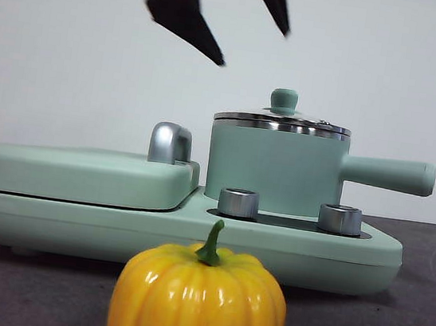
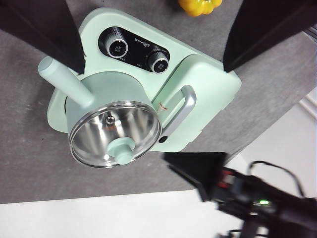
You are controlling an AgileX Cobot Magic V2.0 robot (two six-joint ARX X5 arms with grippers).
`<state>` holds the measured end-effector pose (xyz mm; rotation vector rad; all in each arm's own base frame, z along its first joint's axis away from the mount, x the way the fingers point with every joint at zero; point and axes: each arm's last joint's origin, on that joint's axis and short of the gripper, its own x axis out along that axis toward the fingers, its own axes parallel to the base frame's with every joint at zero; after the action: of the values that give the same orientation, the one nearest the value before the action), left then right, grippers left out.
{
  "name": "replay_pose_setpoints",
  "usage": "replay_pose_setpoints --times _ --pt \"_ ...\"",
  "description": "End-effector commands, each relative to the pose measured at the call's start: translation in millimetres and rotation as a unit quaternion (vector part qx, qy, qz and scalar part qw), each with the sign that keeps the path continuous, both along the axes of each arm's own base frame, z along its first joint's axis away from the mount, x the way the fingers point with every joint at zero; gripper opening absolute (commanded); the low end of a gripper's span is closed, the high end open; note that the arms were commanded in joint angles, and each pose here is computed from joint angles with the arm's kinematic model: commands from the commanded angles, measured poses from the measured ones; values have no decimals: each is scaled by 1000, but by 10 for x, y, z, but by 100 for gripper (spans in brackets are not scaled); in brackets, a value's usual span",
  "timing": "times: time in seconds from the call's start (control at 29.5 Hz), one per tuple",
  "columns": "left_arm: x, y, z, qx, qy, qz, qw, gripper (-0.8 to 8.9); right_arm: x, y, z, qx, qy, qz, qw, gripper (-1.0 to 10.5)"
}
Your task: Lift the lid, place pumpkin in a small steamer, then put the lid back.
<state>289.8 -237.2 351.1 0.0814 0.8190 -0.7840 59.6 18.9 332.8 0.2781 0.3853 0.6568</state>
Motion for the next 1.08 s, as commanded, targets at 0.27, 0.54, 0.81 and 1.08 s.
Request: replay_pose_setpoints --times 0.27,0.54,0.81,1.08 --pt "277 -562 -203 47 -80 -17 996 463 -7 1 33 4 -2 0 1000 443" --pt "316 -660 -352 60 -78 -24 995 415 -6 0 33 4 -3 -1 1000 443" --pt "281 -709 -389 76 -86 -48 992 327 -6 0 33 4 -2 -1 1000 443" --pt "300 -730 -443 82 -84 -52 992 29 -6 0 33 4 -2 -1 1000 443"
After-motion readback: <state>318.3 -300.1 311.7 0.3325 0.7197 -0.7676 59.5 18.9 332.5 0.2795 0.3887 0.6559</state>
